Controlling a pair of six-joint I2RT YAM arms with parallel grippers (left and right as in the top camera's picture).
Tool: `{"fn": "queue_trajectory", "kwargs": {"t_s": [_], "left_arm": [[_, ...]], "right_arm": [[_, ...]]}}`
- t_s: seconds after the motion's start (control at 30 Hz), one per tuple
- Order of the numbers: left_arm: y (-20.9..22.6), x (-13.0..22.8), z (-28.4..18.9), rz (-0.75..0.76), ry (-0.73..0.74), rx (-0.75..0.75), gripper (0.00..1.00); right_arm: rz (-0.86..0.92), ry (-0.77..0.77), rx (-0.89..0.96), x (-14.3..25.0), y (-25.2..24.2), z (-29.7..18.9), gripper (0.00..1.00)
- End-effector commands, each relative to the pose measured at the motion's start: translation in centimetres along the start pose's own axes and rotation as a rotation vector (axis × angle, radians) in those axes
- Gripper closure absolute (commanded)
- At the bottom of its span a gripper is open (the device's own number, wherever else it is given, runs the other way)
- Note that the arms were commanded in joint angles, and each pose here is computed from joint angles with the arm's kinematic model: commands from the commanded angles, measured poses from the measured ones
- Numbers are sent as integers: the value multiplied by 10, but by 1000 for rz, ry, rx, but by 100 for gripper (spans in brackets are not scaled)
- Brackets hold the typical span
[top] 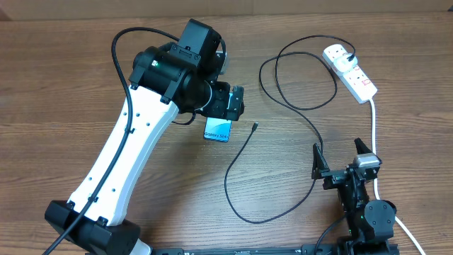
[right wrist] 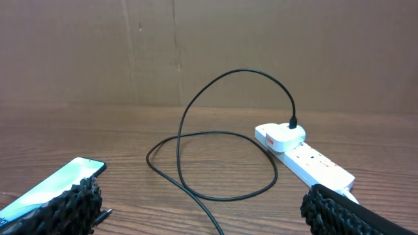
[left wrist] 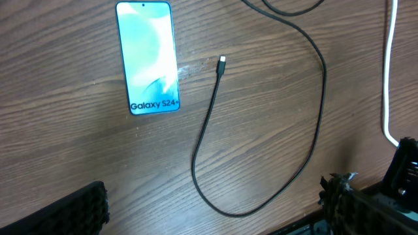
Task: Plug charger to phone and switch on socket
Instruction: 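Lower the left gripper down onto the phone's sides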
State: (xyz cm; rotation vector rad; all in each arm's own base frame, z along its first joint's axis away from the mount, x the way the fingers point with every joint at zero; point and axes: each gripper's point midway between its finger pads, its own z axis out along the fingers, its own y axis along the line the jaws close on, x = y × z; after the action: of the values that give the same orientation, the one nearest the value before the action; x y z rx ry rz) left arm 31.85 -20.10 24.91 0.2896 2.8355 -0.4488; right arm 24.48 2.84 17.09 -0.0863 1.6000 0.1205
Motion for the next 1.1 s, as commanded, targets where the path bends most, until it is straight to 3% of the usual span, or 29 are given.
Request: {"fn": "queue_trajectory", "kwargs": {"t_s": [0.0, 0.43, 0.9, 1.07], "left_arm": [[-4, -7, -2, 1, -23, 12, 0], [16, -14, 28, -24, -21, -92, 0], [40, -14, 110, -20, 87, -333, 0], [46, -15, 134, -23, 118, -349, 0]], "right_arm": [[6, -6, 16, 1, -3, 0, 0], [6, -6, 16, 1, -3, 0, 0], [6, -6, 16, 1, -3, 0, 0], [6, -6, 16, 1, -3, 0, 0]]}}
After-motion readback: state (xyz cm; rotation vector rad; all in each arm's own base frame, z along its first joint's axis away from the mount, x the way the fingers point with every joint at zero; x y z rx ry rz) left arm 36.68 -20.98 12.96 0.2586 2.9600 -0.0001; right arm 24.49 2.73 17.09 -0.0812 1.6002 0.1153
